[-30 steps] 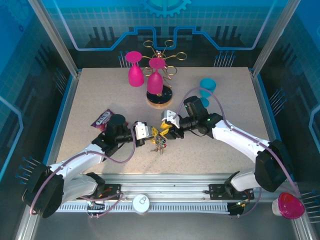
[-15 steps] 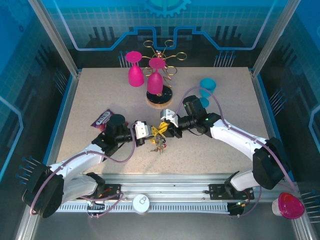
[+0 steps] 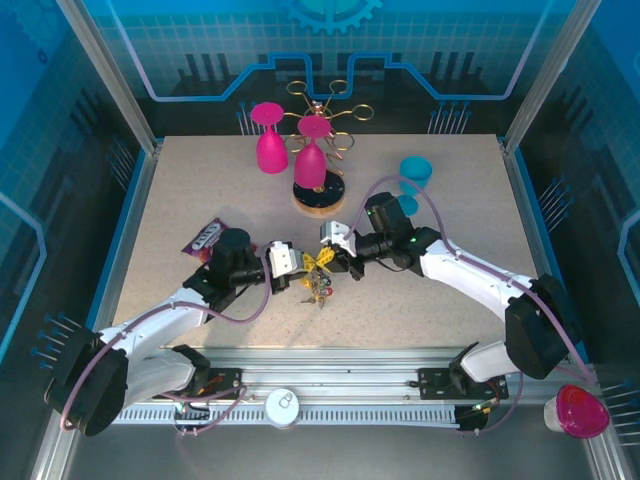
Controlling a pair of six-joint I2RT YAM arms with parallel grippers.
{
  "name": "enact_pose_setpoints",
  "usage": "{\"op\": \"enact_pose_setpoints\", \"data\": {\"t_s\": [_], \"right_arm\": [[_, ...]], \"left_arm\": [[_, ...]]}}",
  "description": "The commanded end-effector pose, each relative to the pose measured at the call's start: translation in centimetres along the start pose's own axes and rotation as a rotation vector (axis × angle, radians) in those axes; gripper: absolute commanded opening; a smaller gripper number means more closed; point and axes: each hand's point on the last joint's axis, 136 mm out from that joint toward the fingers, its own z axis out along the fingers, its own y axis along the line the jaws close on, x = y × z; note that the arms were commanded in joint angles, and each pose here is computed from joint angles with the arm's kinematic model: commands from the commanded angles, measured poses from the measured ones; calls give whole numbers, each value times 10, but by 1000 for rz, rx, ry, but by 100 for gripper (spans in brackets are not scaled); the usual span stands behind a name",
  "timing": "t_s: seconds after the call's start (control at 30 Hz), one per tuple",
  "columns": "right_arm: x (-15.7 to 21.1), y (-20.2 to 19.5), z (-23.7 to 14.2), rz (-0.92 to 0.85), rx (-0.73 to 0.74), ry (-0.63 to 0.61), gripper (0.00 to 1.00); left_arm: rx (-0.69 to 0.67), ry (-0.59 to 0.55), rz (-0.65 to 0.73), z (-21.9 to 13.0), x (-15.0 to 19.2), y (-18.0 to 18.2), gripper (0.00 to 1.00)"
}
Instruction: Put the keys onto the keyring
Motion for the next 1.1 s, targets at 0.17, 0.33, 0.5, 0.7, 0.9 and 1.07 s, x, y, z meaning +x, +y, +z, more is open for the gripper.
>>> {"op": "enact_pose_setpoints", "data": {"t_s": [0.17,0.33,0.5,0.7,0.9,1.07], "right_arm": [[-12,12,-1,-117,-18,157,0],[-17,18,5,-145,-48,213,0],[-25,12,1,-109,-16,170,10],[-17,-8,-18,57,65,75,36],[-5,-3,-14,141,73,38,36],[-1,-5,-12,154,99,22,33]], "left_arm": [[0,16,37,1,-12,7,16],[3,26,33,3,-12,8,7],[-15,20,48,1,-12,10,0],[-27,-15,74,-1,-15,8,0],[-20,-27,76,0,-17,7,0],[-16,-28,75,-1,-17,6,0]]}}
